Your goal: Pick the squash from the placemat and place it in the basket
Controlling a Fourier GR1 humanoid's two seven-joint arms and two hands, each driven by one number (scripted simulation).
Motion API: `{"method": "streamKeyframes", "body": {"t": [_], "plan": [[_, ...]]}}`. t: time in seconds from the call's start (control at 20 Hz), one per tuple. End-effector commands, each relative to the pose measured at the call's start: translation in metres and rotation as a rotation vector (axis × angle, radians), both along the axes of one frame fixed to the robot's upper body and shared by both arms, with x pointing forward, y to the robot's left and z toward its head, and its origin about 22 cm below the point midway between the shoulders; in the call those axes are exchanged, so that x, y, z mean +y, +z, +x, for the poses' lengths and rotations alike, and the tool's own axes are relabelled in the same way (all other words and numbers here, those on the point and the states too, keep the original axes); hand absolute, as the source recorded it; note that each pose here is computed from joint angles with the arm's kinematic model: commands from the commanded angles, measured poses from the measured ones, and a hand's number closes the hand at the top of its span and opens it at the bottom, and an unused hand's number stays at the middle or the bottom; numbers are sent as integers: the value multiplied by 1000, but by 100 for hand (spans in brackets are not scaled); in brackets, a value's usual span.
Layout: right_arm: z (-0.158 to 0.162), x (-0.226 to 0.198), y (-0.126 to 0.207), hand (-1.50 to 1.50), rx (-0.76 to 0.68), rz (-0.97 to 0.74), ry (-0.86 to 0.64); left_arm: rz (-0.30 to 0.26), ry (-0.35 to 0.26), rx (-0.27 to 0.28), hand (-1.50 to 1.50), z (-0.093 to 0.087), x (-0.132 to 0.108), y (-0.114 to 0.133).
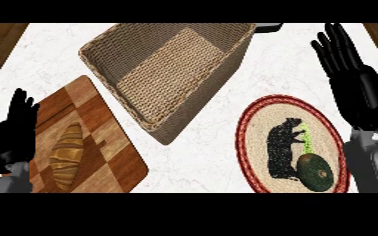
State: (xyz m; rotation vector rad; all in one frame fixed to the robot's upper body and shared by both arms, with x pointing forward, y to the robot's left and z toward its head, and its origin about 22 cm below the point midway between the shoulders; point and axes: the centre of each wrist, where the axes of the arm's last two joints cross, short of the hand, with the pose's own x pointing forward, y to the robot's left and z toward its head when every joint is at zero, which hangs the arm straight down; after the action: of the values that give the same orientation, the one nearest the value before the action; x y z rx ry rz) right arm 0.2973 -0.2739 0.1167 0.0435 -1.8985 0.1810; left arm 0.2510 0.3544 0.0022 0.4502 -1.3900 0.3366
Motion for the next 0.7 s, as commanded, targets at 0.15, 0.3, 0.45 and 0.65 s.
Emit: {"method": "streamKeyframes", "body": {"t": [0.15,0.3,0.45,0.65], "plan": [[-9,25,-28,150,95,-8,109,279,-320,-163,0,25,-21,49],[-8,16,-13,150,-133,438,-237,264,-321,-144,0,23,-18,45],[-53,114,-57,150,100,288,49,372,-545,-190,0,33,-51,60],[-60,153,-43,-150,3,104,-141,392,-574,-193,0,33,-50,60]]}}
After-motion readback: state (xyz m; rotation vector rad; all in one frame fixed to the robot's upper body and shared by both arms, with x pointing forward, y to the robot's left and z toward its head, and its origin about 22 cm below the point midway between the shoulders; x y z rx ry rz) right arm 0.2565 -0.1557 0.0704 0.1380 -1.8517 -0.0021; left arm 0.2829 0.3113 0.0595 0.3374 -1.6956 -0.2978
